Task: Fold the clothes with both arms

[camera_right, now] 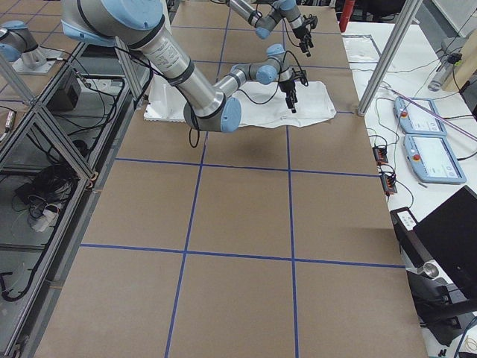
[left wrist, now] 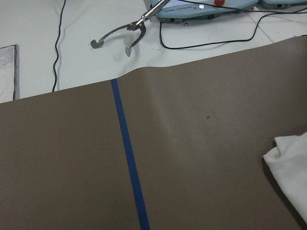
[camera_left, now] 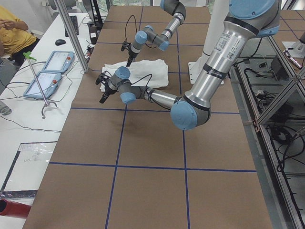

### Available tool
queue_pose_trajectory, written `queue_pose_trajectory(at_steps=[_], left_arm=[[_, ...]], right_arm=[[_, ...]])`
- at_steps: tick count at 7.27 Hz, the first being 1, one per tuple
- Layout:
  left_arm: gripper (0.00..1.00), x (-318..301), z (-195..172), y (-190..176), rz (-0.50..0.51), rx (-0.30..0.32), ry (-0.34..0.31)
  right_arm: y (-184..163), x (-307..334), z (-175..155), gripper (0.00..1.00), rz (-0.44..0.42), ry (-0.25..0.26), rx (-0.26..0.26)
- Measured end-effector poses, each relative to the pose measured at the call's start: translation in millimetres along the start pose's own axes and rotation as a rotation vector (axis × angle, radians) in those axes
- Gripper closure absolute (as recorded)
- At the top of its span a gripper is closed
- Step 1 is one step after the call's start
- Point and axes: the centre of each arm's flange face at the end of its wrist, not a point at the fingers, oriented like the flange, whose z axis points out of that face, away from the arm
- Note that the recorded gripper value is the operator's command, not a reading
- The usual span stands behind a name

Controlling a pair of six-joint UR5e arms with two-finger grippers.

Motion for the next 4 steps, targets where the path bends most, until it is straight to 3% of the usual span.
queue_pose_trajectory(at_steps=[2,4], left_arm=[[0.00,0.3,0.0,0.2,-0.001,0.000,0.001],[0.00,0.3,0.3,0.6,-0.001,-0.001,0.000]], right_arm=[[-6.7,12.6,20.0,0.00,-0.083,0.062,-0.016],[-22.9,39.3,29.5,0.00,-0.203,0.194,-0.070]])
